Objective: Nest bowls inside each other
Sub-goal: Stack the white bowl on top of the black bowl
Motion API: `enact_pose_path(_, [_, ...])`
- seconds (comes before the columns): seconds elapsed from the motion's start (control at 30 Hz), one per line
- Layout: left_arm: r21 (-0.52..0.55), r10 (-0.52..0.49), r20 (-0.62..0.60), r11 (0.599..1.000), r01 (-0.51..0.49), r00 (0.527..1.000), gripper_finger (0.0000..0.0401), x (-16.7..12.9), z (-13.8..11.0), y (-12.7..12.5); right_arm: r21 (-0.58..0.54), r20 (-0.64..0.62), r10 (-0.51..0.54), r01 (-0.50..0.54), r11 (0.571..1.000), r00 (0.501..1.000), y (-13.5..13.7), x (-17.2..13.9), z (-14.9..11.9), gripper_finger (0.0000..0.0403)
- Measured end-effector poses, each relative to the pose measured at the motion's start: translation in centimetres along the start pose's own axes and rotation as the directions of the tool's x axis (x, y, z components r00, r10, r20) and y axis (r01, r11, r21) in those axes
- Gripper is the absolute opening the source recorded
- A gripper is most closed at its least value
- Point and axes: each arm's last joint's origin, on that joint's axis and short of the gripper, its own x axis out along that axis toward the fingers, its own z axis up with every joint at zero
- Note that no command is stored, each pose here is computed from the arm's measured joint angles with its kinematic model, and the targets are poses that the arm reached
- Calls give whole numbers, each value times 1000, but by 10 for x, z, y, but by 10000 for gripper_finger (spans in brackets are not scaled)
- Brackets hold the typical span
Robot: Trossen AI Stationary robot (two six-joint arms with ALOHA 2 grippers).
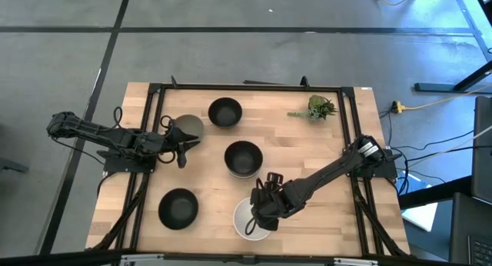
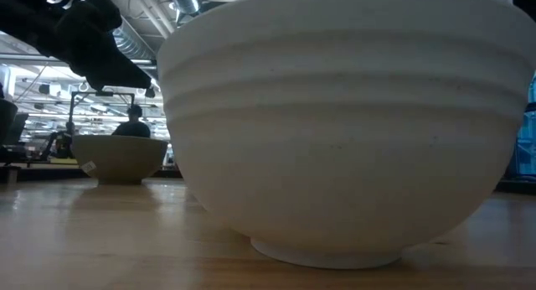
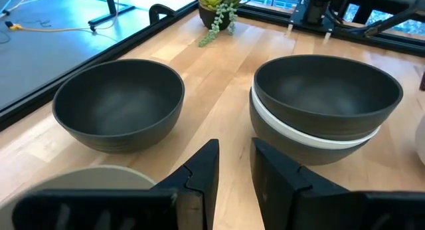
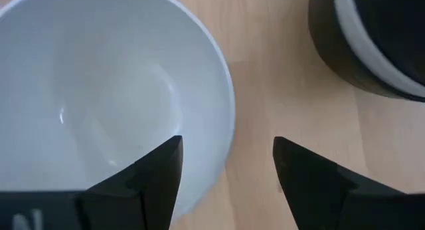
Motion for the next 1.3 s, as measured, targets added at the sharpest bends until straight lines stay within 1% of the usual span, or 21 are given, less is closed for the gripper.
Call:
enact_pose_path(0.07, [0, 0, 0, 1000, 0, 1000, 82, 0, 0, 0, -8, -13, -5, 5, 1000, 1000, -1, 4, -3, 236])
enact_pose_path(0.23, [0, 0, 0, 1000, 0, 1000, 82, 0, 0, 0, -19, -30, 19, -20, 1000, 999, -1, 14, -9, 236])
enact_pose_path(0.33, [-4, 0, 0, 1000, 0, 1000, 82, 0, 0, 0, -15, -16, 54, -55, 998, 998, 1, 19, -9, 236])
enact_pose_path(0.47, [-5, 0, 0, 1000, 0, 1000, 82, 0, 0, 0, -10, 1, 66, -66, 998, 998, 2, 19, -8, 232])
enact_pose_path(0.57, [-6, 0, 0, 1000, 0, 1000, 82, 0, 0, 0, -14, -3, 63, -63, 998, 998, 1, 19, -8, 207])
enact_pose_path(0.77, [-7, 0, 0, 1000, 0, 1000, 82, 0, 0, 0, -16, -2, 63, -63, 998, 998, 1, 19, -8, 124])
enact_pose_path(0.87, [-7, 0, 0, 1000, 0, 1000, 82, 0, 0, 0, -17, -2, 62, -63, 998, 998, 1, 19, -8, 91])
enact_pose_path(0.97, [-7, 0, 0, 1000, 0, 1000, 82, 0, 0, 0, -18, 12, 42, -42, 999, 999, 1, 19, -7, 69])
enact_pose_path(1.13, [-7, 0, 0, 1000, 0, 1000, 82, 0, 0, 0, -17, 9, 40, -40, 999, 999, 0, 20, -7, 45])
enact_pose_path(1.3, [-7, 0, 0, 1000, 0, 1000, 82, 0, 0, 0, -18, 2, 47, -47, 999, 999, 0, 19, -8, 11])
